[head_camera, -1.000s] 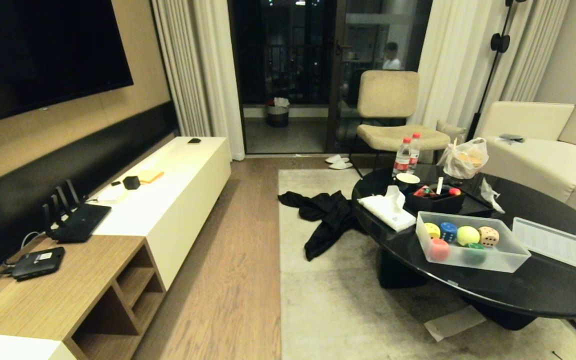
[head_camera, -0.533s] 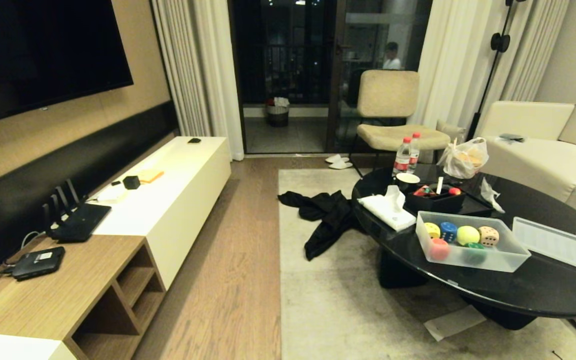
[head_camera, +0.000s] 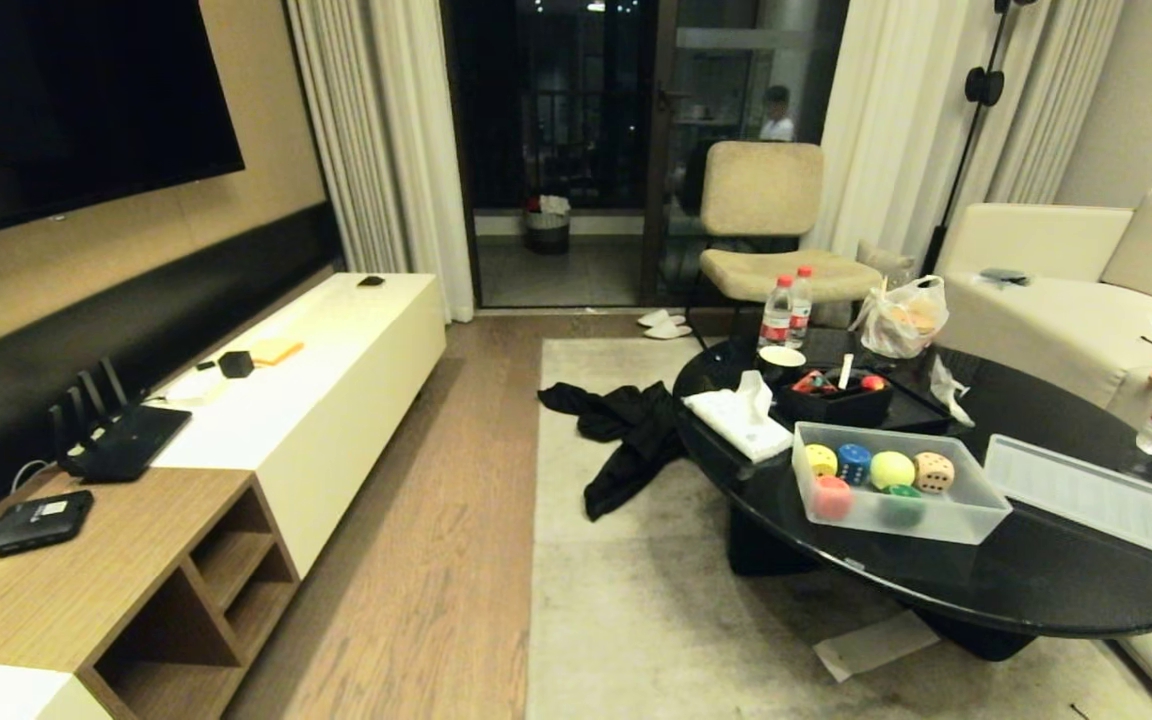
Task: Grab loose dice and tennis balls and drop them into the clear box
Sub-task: Put the ball in the box
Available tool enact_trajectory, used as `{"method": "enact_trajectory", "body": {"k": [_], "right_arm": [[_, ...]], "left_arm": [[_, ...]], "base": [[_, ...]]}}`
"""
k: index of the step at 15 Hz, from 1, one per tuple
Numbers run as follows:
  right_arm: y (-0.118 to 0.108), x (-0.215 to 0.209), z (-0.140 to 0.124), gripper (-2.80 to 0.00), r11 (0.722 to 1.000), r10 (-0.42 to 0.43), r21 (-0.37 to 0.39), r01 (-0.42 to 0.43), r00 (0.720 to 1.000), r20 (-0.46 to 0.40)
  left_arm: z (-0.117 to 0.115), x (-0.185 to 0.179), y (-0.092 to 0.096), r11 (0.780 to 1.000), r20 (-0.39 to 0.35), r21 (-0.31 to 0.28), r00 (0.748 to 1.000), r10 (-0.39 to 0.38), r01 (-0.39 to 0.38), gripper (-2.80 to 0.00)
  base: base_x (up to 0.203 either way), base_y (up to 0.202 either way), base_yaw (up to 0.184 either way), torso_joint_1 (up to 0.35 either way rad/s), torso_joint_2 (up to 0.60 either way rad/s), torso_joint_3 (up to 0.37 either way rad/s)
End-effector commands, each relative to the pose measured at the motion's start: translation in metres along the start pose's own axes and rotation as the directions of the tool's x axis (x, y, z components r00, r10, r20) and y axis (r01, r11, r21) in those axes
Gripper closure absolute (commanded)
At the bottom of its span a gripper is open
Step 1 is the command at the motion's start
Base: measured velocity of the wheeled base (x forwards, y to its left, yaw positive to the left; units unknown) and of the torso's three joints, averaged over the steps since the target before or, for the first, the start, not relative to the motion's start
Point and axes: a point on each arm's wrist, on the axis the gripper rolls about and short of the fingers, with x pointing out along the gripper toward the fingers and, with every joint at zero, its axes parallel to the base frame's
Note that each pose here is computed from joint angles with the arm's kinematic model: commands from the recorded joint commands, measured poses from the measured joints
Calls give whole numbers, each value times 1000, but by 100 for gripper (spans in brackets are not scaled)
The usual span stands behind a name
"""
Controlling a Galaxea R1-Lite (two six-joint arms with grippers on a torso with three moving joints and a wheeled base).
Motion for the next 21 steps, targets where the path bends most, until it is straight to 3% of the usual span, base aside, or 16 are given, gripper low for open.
{"method": "enact_trajectory", "body": {"k": [1, 21], "right_arm": [[0, 0, 0, 0, 1000, 1, 0, -1, 1000, -1], [0, 0, 0, 0, 1000, 1, 0, -1, 1000, -1]], "left_arm": [[0, 0, 0, 1000, -2, 0, 1000, 1, -1, 0], [-1, 0, 0, 1000, -3, -1, 1000, 1, -1, 0]], "base": [[0, -195, 10, -2, 3, 5], [0, -197, 8, 3, 2, 3]]}}
